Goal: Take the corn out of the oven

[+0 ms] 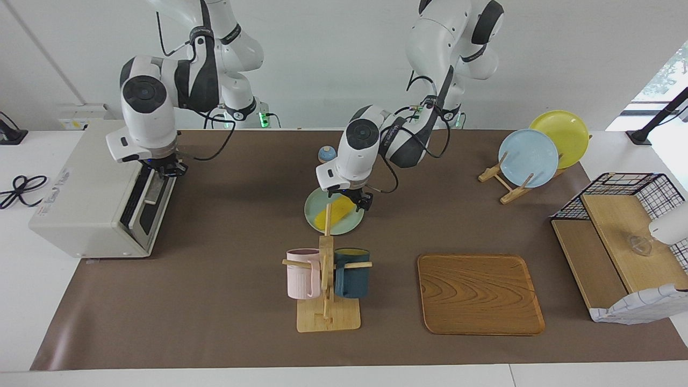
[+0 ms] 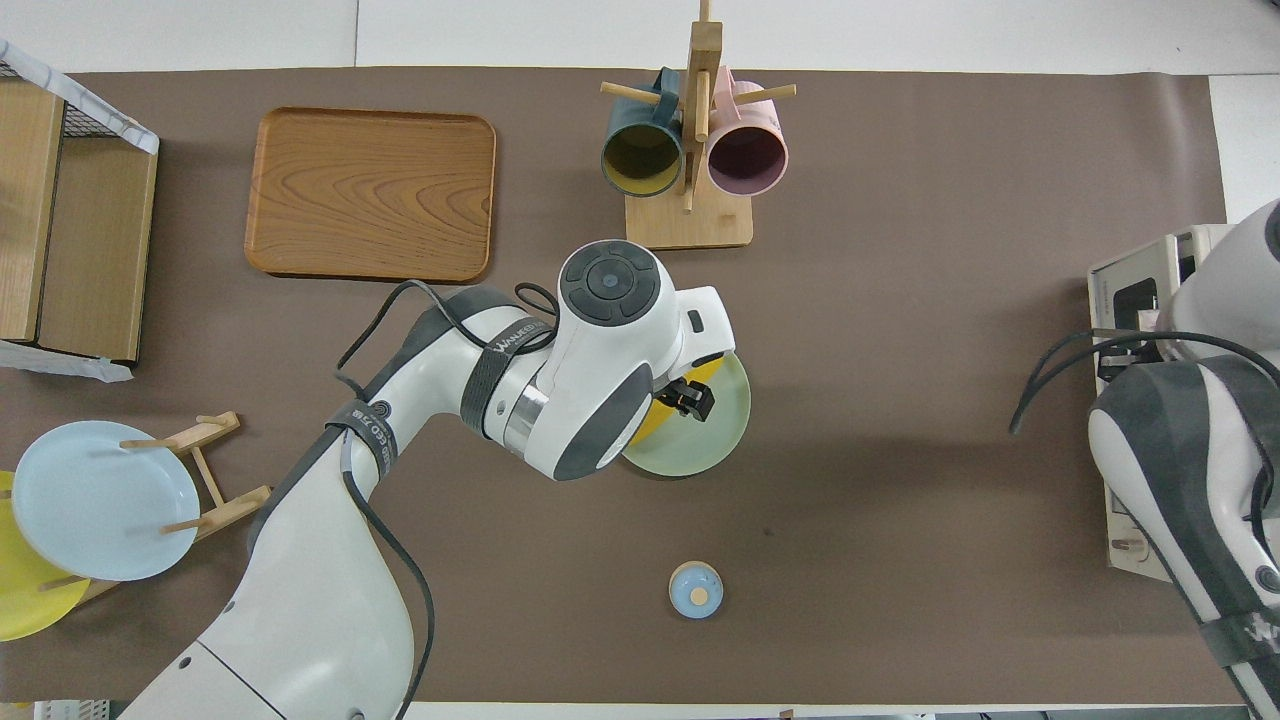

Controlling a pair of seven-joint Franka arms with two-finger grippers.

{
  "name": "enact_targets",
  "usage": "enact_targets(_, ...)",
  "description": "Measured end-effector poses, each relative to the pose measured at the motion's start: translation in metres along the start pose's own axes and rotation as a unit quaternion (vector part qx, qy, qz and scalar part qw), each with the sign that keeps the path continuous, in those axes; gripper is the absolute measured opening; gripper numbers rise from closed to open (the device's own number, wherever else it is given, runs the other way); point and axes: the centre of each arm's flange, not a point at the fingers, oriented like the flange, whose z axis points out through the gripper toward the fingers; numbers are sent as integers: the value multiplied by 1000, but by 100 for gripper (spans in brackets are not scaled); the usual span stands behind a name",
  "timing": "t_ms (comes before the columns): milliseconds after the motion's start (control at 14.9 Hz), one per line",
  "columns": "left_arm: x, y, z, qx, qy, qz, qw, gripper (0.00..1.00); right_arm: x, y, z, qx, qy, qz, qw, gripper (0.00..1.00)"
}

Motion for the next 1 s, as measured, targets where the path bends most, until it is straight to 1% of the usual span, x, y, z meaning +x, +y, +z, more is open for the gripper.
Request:
enact_targets(134, 1, 0, 7, -1, 4, 1, 1000, 100, 1, 9, 0, 7, 0, -10, 1000, 1)
enact_targets(268, 1, 0, 12, -1, 8, 0, 1000, 100, 2, 10, -2, 15, -2, -6, 1000, 1)
enact_targets(334, 1, 0, 14, -1, 11, 0, 1000, 100, 3, 14, -5, 36, -7, 6, 999, 1)
enact_targets(401, 0, -1, 16, -1, 12, 0, 1000, 100, 5, 20, -12, 66, -13, 22, 997, 1)
enact_targets(468, 0, -1, 19, -1, 15, 0, 1000, 100, 8, 26, -27, 96, -18, 36, 995, 1)
enact_targets(535, -1, -1, 23, -1, 17, 0, 1000, 100, 8, 31, -47, 122, -18, 45, 991, 4)
enact_targets(602, -3, -1, 28, -1, 17, 0, 1000, 100, 8, 34, -68, 144, -16, 49, 988, 5)
enact_targets(669, -5, -1, 31, -1, 17, 0, 1000, 100, 7, 34, -87, 164, -13, 49, 985, 11)
enact_targets(736, -5, -1, 33, -1, 17, 0, 1000, 100, 4, 29, -99, 179, -13, 44, 983, 21)
enact_targets(870, -6, -1, 35, -1, 17, 0, 1000, 100, -2, 9, -112, 187, -16, 23, 982, 41)
enact_targets(936, -6, -1, 35, -1, 17, -2, 1000, 93, -4, -2, -116, 186, -15, 13, 982, 51)
enact_targets(1003, -6, -1, 35, -1, 17, -4, 1000, 81, -6, -9, -119, 186, -13, 5, 982, 63)
